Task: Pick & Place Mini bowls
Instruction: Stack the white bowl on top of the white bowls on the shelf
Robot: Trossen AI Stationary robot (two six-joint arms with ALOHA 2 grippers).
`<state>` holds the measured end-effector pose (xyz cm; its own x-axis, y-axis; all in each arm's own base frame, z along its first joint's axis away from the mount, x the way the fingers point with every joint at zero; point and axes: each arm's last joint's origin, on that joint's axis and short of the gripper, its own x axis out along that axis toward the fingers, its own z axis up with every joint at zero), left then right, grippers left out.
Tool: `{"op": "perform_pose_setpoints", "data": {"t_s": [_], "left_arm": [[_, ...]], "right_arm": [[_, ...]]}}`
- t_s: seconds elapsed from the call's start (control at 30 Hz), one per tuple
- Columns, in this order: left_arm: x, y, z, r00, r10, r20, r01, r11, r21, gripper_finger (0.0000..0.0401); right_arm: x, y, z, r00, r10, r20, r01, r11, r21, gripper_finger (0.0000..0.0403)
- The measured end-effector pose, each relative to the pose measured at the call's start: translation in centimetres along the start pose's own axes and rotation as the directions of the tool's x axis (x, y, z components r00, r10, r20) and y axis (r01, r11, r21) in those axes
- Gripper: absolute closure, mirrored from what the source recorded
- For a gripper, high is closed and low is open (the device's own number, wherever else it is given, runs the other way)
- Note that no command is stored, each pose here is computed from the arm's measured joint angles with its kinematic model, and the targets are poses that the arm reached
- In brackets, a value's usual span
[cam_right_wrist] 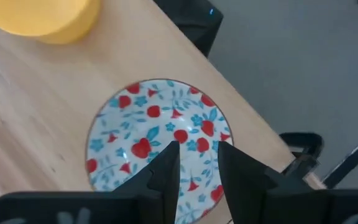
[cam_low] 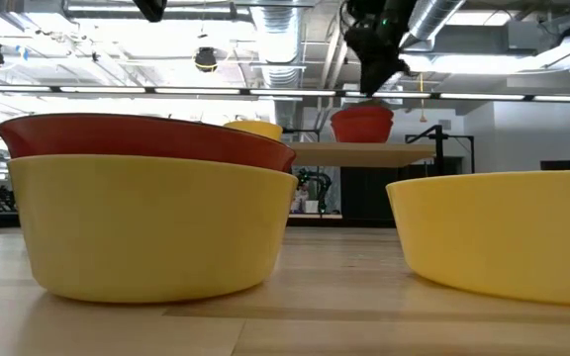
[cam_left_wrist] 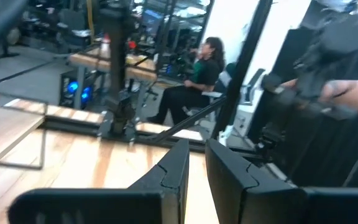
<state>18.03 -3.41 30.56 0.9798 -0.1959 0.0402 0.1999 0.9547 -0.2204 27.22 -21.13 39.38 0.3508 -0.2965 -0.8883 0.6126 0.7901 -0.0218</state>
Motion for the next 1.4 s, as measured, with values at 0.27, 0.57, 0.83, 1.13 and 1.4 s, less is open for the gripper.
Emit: {"op": "perform_pose_setpoints", "data": {"t_s": [0.27, 0.57, 0.83, 1.13, 1.4], "left_arm": [[0.0, -0.7, -1.4, 0.992, 0.053, -0.116, -0.053, 0.999, 0.007, 0.0348], [0.0, -0.6, -1.9, 0.972, 0.111, -0.207, -0.112, 0.994, 0.005, 0.0348], [1.6, -1.0, -0.7, 0.900, 0.159, -0.406, -0.135, 0.987, 0.087, 0.0348], [4.9, -1.6, -3.7, 0.771, 0.138, -0.622, -0.046, 0.986, 0.162, 0.0348], [7.3, -1.3, -7.2, 0.684, 0.153, -0.713, -0.245, 0.969, -0.028, 0.0348]], "right_arm": [[-5.1, 3.2, -1.8, 0.993, 0.031, 0.114, -0.025, 0.998, -0.057, 0.0312], [-11.0, 10.2, -5.7, 0.959, 0.176, 0.221, -0.139, 0.975, -0.171, 0.0313], [-14.0, 16.9, -10.1, 0.931, 0.280, 0.234, -0.197, 0.926, -0.323, 0.0313], [-13.0, 23.2, -15.4, 0.946, 0.287, 0.153, -0.202, 0.887, -0.415, 0.0313], [-10.1, 25.7, -19.5, 0.973, 0.163, 0.163, -0.116, 0.957, -0.265, 0.0313]]}}
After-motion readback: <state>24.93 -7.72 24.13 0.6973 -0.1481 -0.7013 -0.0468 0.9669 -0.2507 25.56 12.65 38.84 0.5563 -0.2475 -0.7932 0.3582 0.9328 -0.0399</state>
